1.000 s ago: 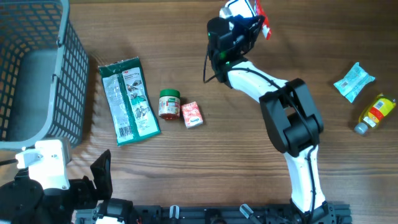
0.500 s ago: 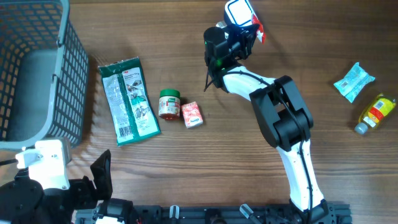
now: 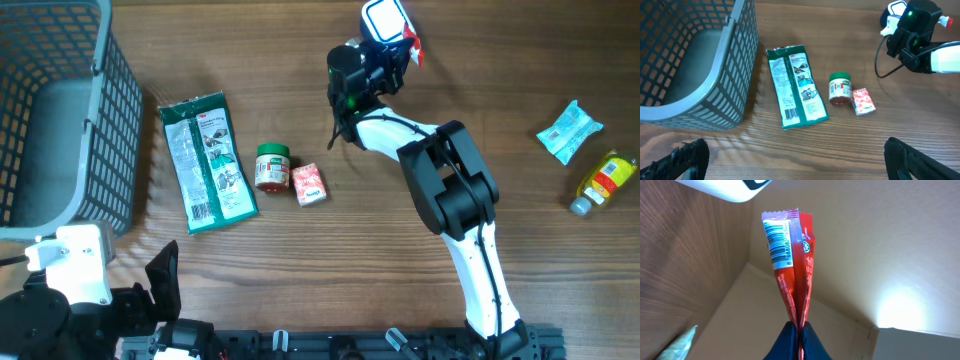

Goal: Scan the item barcode
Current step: 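Hold the sachet's barcode in front of the scanner window, then carry the sachet right and drop it beside the bottle, then reach the right gripper to the red Bellone pack and grasp it, then lift the Bellone pack up toward the scanner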

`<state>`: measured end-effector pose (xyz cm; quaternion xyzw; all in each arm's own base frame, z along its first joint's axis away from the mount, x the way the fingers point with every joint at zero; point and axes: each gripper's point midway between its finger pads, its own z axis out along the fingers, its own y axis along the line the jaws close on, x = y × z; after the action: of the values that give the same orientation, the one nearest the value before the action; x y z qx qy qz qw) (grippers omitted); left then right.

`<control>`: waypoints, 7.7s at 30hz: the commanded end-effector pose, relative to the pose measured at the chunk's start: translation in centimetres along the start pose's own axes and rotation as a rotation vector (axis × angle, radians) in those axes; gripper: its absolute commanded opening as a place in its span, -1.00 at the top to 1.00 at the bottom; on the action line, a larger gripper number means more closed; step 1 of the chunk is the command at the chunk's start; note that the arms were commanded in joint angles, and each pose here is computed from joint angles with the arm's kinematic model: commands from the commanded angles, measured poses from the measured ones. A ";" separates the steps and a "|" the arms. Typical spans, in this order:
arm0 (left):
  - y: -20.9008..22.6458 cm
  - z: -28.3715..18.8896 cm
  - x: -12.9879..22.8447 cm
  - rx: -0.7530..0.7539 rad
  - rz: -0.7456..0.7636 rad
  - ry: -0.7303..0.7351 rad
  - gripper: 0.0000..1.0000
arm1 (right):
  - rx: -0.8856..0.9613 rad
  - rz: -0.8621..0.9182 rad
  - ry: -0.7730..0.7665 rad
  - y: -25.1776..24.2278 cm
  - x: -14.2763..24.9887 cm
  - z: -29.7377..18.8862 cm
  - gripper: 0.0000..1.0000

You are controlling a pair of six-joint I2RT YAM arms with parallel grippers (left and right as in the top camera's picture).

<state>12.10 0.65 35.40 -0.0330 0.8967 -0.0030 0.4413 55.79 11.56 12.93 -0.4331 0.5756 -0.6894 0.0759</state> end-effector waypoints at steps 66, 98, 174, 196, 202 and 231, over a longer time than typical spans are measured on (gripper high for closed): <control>-0.1 0.0 -0.1 0.003 0.009 -0.003 -1.00 | -0.499 1.281 -0.489 3.0 -11.4 -4.2 0.92; 0.0 0.0 -0.1 0.003 0.009 -0.003 -1.00 | -1.612 1.666 -0.066 10.2 20.2 6.5 0.91; -0.1 0.0 -0.1 0.003 0.009 -0.003 -1.00 | -1.990 0.712 -0.589 15.9 -3.7 -27.9 0.91; 0.0 0.0 -0.1 0.003 0.009 -0.003 -1.00 | -2.651 0.972 -1.309 0.7 6.5 -20.8 0.91; -0.1 0.0 -0.1 0.003 0.009 -0.003 -1.00 | -2.656 1.208 -1.348 0.1 10.0 -14.0 0.91; -0.1 0.0 -0.1 0.003 0.009 -0.003 -1.00 | -1.674 1.811 -0.861 -5.8 12.3 -2.6 0.92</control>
<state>12.10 0.65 35.40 -0.0330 0.8967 -0.0030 0.4413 46.72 10.60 21.45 -0.0627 0.8226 0.4570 0.3325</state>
